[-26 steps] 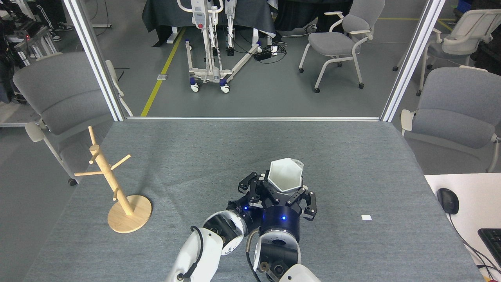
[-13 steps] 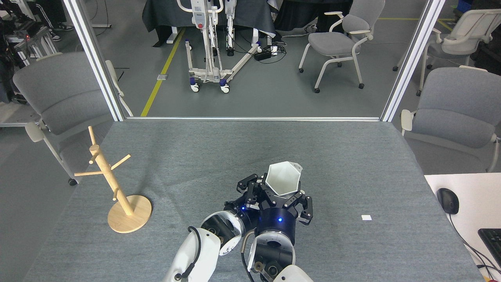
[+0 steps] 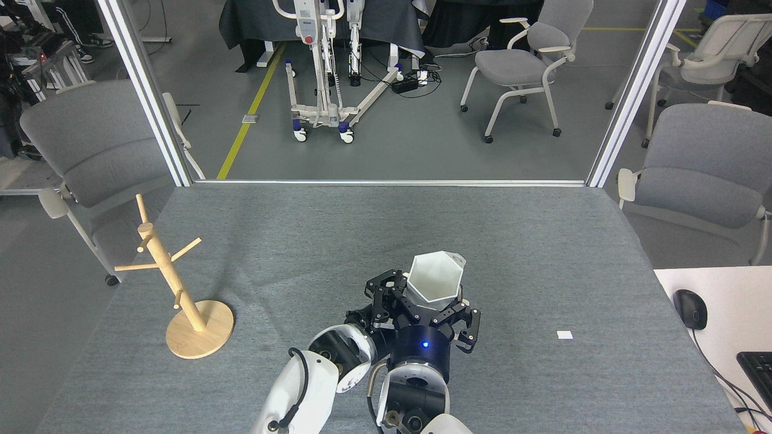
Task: Hang cup on storage rack
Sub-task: 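Grasp the cup with the left gripper beneath the right gripper, then open the right gripper and withdraw it from the cup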
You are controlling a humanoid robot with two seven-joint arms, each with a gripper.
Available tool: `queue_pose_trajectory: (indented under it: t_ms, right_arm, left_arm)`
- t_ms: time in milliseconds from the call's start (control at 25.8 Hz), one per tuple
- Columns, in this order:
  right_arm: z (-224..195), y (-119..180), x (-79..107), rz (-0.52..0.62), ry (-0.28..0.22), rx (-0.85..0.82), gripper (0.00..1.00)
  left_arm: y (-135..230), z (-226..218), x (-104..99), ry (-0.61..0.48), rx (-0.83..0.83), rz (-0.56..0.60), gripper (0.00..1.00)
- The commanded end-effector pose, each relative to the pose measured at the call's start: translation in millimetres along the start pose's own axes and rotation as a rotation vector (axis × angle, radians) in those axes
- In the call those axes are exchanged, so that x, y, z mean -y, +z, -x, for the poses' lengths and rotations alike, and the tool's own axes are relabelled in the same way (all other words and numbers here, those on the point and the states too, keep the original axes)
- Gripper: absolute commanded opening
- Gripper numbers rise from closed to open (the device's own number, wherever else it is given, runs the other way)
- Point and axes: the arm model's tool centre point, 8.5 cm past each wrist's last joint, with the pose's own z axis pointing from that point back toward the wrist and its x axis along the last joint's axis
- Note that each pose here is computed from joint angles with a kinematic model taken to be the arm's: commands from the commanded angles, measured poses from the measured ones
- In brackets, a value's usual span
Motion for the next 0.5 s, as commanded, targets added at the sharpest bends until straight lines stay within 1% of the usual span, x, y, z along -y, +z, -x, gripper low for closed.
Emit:
queue_pose_trajectory:
  t_ms: [0,155,232,348,465]
  right_arm:
    - [-5.5,2.1,9.5,0.114,0.006,0.038,0.99]
    - [-6.9,6.2,24.1,0.315,0.001,0.067,0.99]
    - [-7.5,7.8,29.4,0.380,-0.003,0.077,0.99]
    - [-9.6,9.3,28.9,0.390,-0.003,0.096,0.99]
    - [-12.3,11.3,29.2,0.391,-0.012,0.101,0.98]
  left_arm:
    - [0.2,0.5,2.9,0.004,-0.003,0.013,0.00]
    - [-0.4,-1.1,11.4,0.011,0.001,0.037,0.00]
    - [0.9,-1.5,15.7,0.011,0.003,0.049,0.00]
    - [0.9,-4.0,21.5,0.014,0.005,0.067,0.00]
    - [0.9,-6.0,31.8,0.026,0.006,0.116,0.00]
